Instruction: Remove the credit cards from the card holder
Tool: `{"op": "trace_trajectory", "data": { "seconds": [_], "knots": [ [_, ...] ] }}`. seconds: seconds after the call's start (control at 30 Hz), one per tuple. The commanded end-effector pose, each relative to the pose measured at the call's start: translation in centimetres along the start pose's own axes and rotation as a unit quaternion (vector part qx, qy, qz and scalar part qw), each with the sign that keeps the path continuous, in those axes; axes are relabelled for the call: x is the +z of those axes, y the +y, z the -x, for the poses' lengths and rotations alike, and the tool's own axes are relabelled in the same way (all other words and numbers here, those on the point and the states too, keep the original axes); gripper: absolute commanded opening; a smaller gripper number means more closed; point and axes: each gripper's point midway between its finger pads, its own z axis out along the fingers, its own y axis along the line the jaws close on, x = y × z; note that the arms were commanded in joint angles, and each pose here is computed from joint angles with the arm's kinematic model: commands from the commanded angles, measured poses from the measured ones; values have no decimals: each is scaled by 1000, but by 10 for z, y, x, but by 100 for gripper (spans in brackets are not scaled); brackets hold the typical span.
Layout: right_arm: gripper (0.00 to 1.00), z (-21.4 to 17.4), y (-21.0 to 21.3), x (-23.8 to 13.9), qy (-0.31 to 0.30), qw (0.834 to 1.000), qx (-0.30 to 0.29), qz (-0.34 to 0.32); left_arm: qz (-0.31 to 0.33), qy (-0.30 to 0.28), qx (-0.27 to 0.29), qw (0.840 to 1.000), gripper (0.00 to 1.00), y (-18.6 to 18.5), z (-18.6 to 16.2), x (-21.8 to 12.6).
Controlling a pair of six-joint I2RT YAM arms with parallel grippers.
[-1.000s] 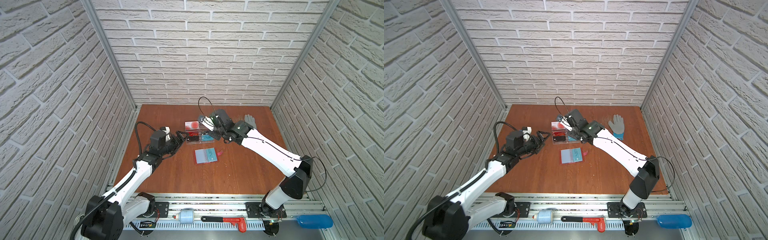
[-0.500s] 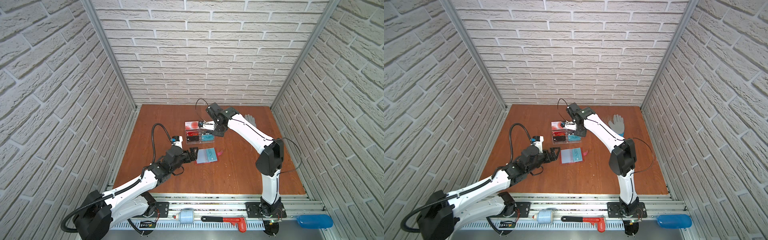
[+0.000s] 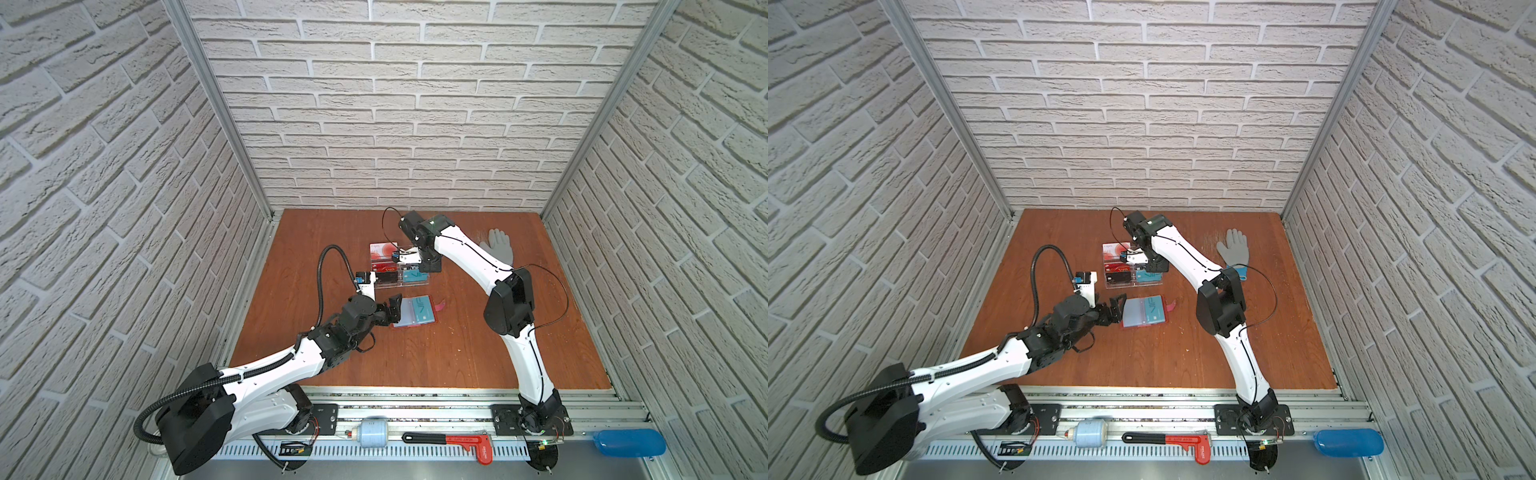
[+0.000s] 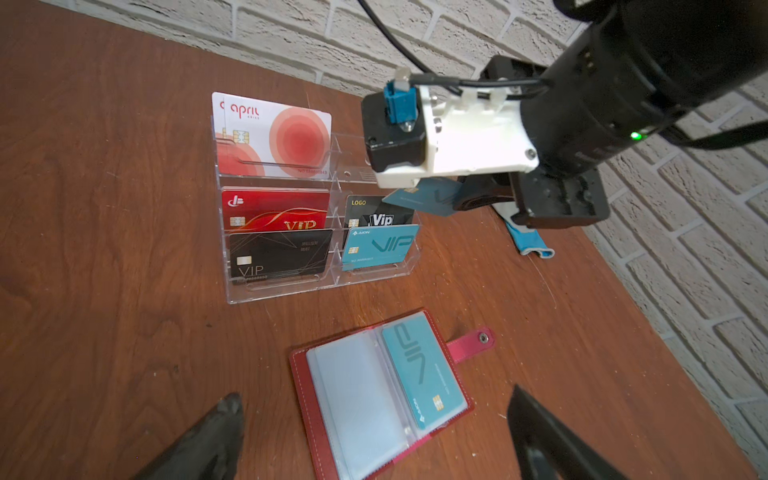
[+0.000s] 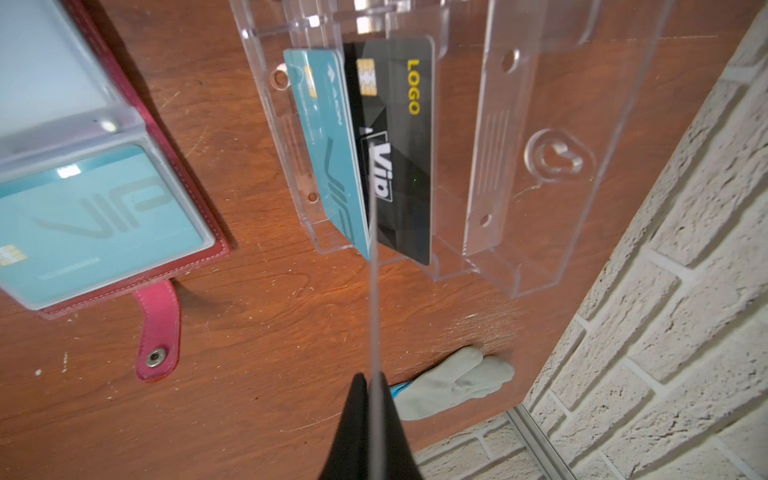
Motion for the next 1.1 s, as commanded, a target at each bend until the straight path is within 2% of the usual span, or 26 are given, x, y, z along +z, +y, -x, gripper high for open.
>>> {"op": "trace_trajectory", "data": {
  "seconds": [0.0,0.33,1.07],
  "knots": [
    [6,3,2,-1,8,1000,-22,3,-4,-37,17,999,98,-5,12,3],
    [6,12,19,19,27,999,-34,29,10,-36,23,999,98,-1,7,12],
    [6,25,18,42,34,997,-66,12,23,-35,27,999,98,6,4,13]
  ]
}}
